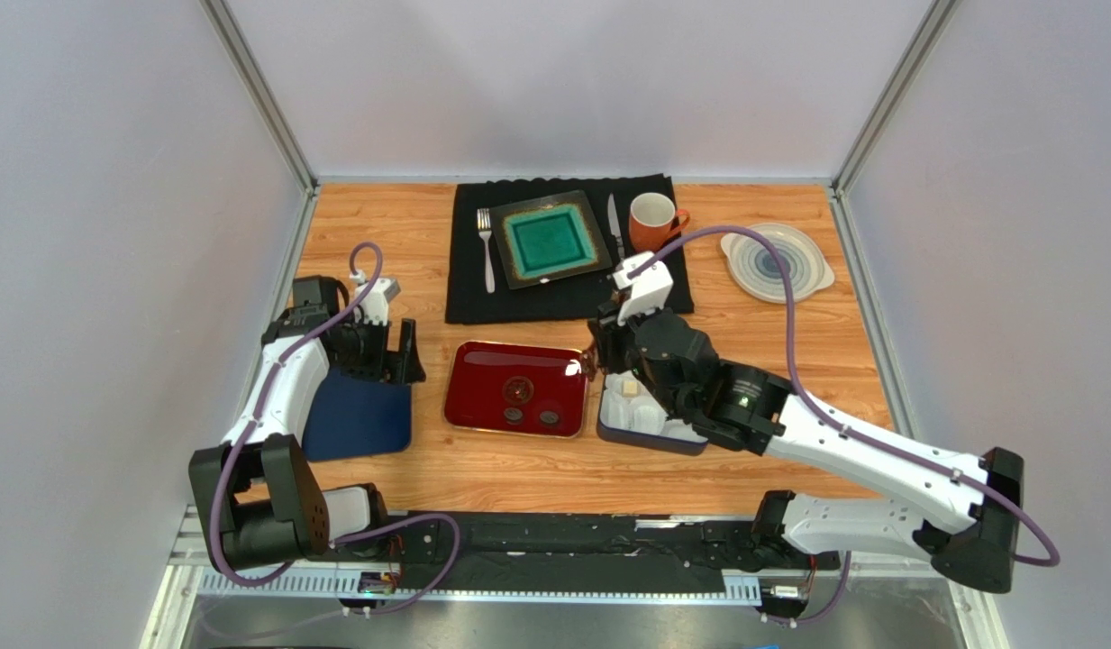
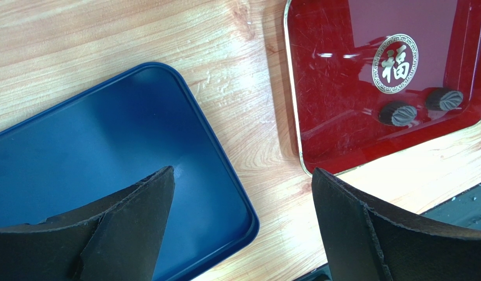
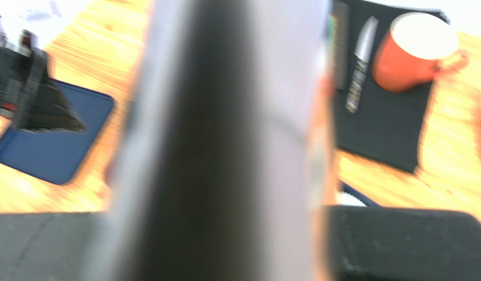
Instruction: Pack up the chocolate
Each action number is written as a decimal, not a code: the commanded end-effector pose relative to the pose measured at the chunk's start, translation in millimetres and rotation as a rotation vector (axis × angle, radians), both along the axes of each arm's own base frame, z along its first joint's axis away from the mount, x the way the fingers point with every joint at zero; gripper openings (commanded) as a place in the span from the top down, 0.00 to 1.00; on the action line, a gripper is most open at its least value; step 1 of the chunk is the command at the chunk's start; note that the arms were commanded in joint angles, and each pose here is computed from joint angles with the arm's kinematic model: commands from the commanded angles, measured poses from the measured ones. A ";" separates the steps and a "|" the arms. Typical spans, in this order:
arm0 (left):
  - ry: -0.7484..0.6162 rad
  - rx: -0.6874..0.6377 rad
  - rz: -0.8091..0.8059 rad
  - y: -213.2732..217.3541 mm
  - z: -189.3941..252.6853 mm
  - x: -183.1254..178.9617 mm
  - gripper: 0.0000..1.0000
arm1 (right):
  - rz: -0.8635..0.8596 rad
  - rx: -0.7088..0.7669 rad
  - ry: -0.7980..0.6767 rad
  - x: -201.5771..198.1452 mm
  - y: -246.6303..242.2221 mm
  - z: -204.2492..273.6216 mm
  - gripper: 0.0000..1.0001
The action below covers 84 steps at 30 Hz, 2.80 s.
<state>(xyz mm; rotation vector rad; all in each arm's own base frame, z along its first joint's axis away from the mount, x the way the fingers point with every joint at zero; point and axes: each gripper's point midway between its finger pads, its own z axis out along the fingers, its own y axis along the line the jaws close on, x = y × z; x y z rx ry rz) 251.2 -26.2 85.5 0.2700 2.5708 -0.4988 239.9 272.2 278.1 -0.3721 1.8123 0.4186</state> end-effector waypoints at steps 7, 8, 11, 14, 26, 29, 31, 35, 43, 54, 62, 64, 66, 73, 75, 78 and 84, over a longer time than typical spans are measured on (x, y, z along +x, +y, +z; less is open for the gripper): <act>-0.066 -0.011 -0.013 -0.6 20.0 10.4 0.04 | -0.104 -0.044 0.067 -10.4 -45.3 -33.1 0.73; -0.066 -0.011 -0.015 -1.1 21.0 10.1 0.04 | -0.105 -0.044 0.072 -10.4 -45.6 -35.1 0.73; -0.064 -0.014 -0.015 -1.3 20.6 9.4 0.04 | -0.097 -0.050 0.083 -12.0 -44.2 -39.6 0.73; -0.064 -0.017 -0.015 -1.8 20.2 9.7 0.04 | -0.095 -0.055 0.092 -11.9 -42.2 -44.7 0.73; -0.068 -0.001 -0.015 0.4 19.7 10.5 0.04 | -0.077 -0.051 0.105 -8.0 -27.9 -52.6 0.65; -0.073 -0.003 -0.013 0.6 21.2 11.3 0.04 | -0.085 -0.051 0.101 -7.4 -29.7 -52.0 0.64; -0.070 -0.004 -0.011 0.5 21.1 10.9 0.04 | -0.095 -0.051 0.097 -6.4 -31.8 -51.8 0.62; -0.073 -0.006 -0.012 0.0 22.2 11.3 0.04 | -0.101 -0.045 0.095 -6.6 -32.8 -49.6 0.58; -0.075 -0.005 -0.011 0.2 22.3 10.9 0.04 | -0.077 -0.033 0.085 -7.4 -28.9 -39.7 0.57; -0.070 -0.007 -0.008 0.2 20.8 11.4 0.04 | 0.045 0.041 0.016 0.9 17.7 14.1 0.58; -0.076 -0.001 -0.008 1.1 23.2 12.0 0.04 | 0.174 0.029 0.047 -1.4 86.3 -4.9 0.58; -0.081 -0.001 -0.009 1.1 24.8 13.2 0.04 | 0.205 0.007 0.069 -3.0 101.7 -18.3 0.58; -0.079 -0.002 -0.008 1.1 25.0 13.6 0.04 | 0.228 0.012 0.078 -4.0 112.8 -21.8 0.58; -0.080 -0.005 -0.006 0.8 26.4 14.0 0.04 | 0.269 0.005 0.111 -4.9 139.8 -41.8 0.58; -0.082 -0.004 -0.007 1.0 26.4 14.3 0.04 | 0.276 -0.001 0.119 -4.7 144.7 -47.9 0.58; -0.082 -0.005 -0.008 0.8 26.3 14.7 0.04 | 0.280 -0.009 0.128 -4.0 149.0 -56.2 0.58; -0.083 -0.004 -0.009 0.9 26.4 15.0 0.04 | 0.281 -0.024 0.138 -1.4 155.4 -68.8 0.58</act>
